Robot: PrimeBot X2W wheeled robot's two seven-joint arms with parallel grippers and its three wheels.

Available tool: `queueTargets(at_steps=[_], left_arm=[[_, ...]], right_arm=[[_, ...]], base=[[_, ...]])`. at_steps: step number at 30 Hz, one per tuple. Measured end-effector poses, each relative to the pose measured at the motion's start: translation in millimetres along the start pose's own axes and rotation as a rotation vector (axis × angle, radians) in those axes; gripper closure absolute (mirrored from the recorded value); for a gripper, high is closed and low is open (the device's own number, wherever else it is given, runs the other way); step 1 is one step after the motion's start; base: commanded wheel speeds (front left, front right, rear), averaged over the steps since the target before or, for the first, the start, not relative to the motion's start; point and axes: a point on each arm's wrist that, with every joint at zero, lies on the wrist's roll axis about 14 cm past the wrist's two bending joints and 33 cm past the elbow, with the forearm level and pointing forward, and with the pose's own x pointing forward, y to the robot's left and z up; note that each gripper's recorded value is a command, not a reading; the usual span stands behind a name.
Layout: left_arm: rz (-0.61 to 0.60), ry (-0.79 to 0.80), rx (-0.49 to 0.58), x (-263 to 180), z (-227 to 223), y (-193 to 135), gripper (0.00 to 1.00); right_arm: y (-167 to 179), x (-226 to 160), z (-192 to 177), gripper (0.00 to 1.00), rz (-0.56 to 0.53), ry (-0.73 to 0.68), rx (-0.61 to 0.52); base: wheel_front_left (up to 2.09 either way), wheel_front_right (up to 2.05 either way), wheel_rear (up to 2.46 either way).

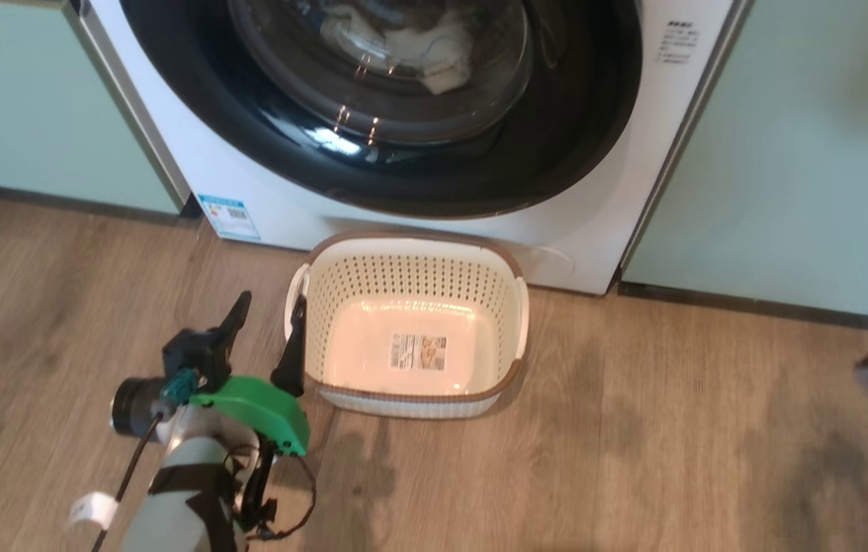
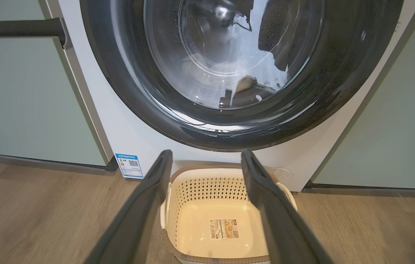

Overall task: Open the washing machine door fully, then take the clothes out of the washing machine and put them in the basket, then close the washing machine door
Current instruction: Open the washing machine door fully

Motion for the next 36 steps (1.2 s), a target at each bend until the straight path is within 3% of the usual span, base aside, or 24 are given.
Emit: queueTargets(at_steps=[12, 20, 36], left_arm=[[0.036, 0.029, -0.001, 16, -13, 11, 0.00], [0.063, 0.048, -0.004, 30, -23, 18, 0.00], [0.131, 0.111, -0.004, 36, -50, 38, 0.00]], right_arm=[[21, 61, -17, 1.00, 0.047, 0.162, 0.215], [36, 100, -52, 1.00, 0.086, 0.376, 0.319], [59, 137, -129, 1.00, 0.159, 0.691, 0.328]], base=[[0.00, 0.00, 0.00], [0.00, 0.00, 0.00], [0.00, 0.00, 0.00]])
